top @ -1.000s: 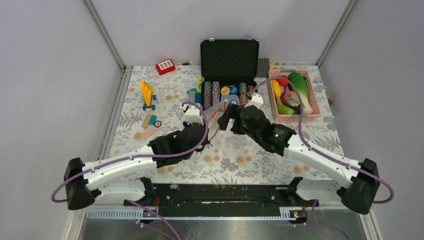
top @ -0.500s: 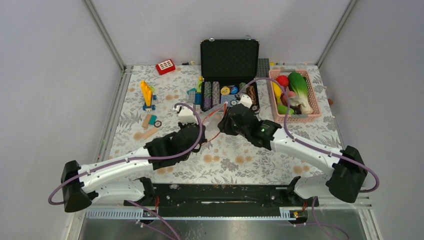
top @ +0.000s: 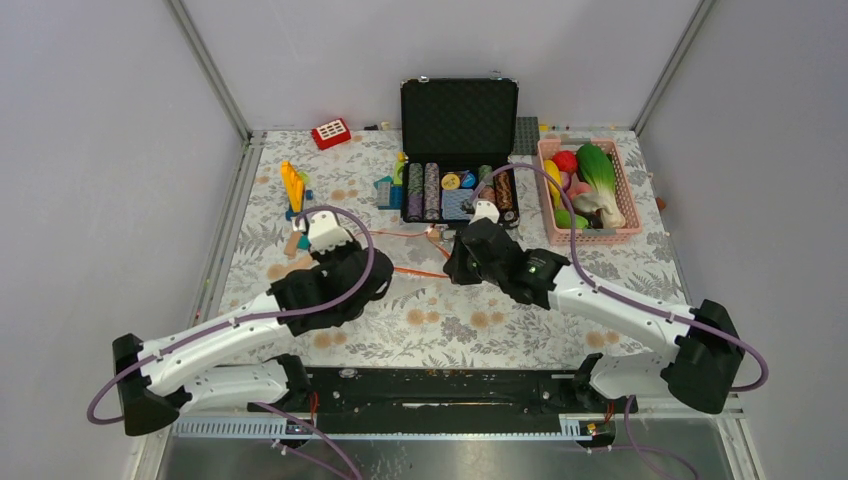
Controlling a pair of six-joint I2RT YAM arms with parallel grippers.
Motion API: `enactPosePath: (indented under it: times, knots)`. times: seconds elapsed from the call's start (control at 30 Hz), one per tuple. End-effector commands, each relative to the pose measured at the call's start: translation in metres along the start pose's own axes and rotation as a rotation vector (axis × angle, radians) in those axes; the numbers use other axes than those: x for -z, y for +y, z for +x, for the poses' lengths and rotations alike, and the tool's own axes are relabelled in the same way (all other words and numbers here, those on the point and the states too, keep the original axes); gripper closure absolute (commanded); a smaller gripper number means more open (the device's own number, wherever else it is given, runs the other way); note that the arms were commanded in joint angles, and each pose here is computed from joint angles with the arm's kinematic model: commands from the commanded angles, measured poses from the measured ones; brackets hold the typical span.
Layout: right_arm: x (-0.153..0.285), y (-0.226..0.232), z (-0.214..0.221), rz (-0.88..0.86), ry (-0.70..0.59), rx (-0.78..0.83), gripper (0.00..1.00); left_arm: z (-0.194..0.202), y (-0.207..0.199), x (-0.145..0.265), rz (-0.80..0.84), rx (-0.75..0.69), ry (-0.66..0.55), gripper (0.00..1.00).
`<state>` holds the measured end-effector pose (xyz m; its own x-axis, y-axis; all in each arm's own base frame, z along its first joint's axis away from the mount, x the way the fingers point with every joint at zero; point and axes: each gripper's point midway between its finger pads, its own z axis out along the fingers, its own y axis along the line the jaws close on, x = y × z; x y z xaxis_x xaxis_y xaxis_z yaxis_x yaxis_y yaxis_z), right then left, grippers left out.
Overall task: Place the food in the zip-top bag and seal the zipper
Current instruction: Open the zipper of the food storage bag at the center of the board.
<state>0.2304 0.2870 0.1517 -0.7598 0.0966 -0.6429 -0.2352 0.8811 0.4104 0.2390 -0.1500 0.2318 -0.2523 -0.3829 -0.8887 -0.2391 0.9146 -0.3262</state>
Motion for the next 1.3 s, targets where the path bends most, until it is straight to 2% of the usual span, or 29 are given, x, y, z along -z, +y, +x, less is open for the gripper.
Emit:
enactPosePath:
  times: [0.0, 0.2, 0.33, 0.47, 0.6, 0.7, 0.87, 0.97, 1.1, 1.27]
  knots:
    - [0.014, -0.017, 0.010, 0.014, 0.034, 0.121, 1.00, -0.032, 0.038, -0.003, -0.126, 0.029, -0.086, 0.94]
    - [0.020, 0.012, -0.001, -0.105, 0.029, 0.152, 1.00, -0.009, 0.014, -0.004, -0.012, -0.050, 0.034, 0.83]
    - [0.025, 0.027, -0.012, -0.143, 0.029, 0.179, 1.00, 0.024, -0.031, 0.001, 0.230, -0.106, 0.165, 0.55]
    - [0.033, 0.037, -0.017, -0.166, 0.052, 0.194, 1.00, 0.039, -0.065, 0.015, 0.446, -0.141, 0.234, 0.31]
    - [0.038, 0.041, -0.021, -0.179, 0.056, 0.206, 1.00, 0.037, -0.075, 0.018, 0.494, -0.212, 0.236, 0.17]
    - [0.042, 0.040, -0.019, -0.192, 0.062, 0.247, 1.00, 0.030, -0.074, 0.015, 0.463, -0.272, 0.229, 0.09]
    - [0.048, 0.027, -0.014, -0.172, 0.070, 0.329, 1.00, 0.028, -0.076, 0.011, 0.438, -0.336, 0.230, 0.09]
    - [0.052, 0.023, -0.011, -0.179, 0.076, 0.376, 1.00, 0.031, -0.077, 0.009, 0.427, -0.377, 0.247, 0.16]
    - [0.057, 0.018, -0.008, -0.179, 0.077, 0.410, 1.00, 0.035, -0.082, 0.008, 0.433, -0.425, 0.272, 0.36]
    - [0.057, 0.003, -0.017, -0.087, 0.049, 0.396, 1.00, 0.040, -0.079, 0.009, 0.423, -0.445, 0.299, 0.74]
